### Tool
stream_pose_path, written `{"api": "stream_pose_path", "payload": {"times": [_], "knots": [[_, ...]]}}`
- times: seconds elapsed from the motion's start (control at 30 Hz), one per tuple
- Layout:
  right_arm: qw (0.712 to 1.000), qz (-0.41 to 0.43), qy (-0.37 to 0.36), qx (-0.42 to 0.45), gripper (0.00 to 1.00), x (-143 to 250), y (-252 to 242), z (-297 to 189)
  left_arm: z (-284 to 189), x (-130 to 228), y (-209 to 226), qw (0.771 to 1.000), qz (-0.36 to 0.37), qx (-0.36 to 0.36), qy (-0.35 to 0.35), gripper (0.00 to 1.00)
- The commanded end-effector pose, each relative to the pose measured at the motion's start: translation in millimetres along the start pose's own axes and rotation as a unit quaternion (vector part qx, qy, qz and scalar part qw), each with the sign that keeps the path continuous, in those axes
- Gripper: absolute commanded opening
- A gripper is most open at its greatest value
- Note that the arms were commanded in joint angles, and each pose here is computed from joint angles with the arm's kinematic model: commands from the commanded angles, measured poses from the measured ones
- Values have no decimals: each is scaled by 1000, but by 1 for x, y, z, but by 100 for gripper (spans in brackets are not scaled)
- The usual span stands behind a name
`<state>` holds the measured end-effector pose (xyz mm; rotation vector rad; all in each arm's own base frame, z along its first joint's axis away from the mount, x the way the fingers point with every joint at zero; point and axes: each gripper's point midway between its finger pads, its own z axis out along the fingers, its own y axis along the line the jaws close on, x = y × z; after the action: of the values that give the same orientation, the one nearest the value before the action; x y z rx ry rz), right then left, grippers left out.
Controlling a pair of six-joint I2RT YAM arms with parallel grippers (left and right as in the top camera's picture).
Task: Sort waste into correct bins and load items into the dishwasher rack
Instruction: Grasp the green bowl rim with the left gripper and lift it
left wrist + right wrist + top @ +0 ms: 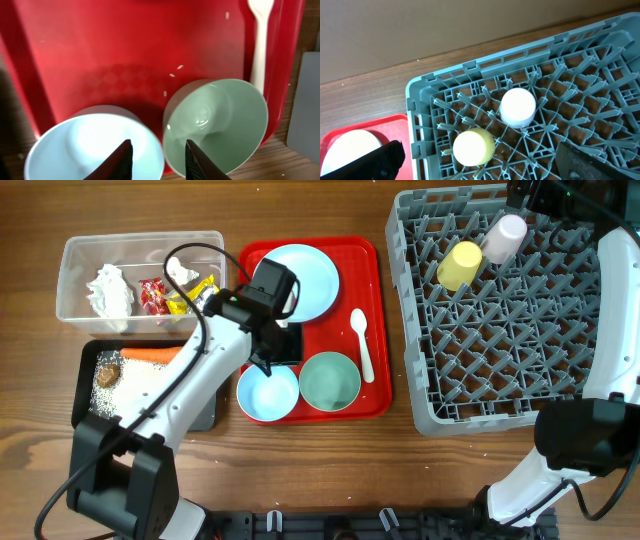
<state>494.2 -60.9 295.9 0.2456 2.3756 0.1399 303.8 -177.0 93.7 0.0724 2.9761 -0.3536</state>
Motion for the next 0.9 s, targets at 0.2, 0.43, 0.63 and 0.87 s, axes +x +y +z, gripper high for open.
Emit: {"api": "stream_pose_path", "payload": {"times": [0.2, 0.43, 0.63, 0.87], "knots": [[1000, 10, 8, -5, 100, 3, 0, 7, 7, 1, -28, 999, 50, -6, -21, 36], [1000, 10, 8, -5, 100, 3, 0, 7, 21, 8, -24, 998, 59, -16, -23, 44], [1000, 10, 8, -5, 100, 3, 0, 7, 39, 15, -17, 998, 62, -17, -22, 46], [1000, 10, 8, -5, 100, 3, 0, 7, 50, 16, -15, 998, 62, -17, -23, 45]]}}
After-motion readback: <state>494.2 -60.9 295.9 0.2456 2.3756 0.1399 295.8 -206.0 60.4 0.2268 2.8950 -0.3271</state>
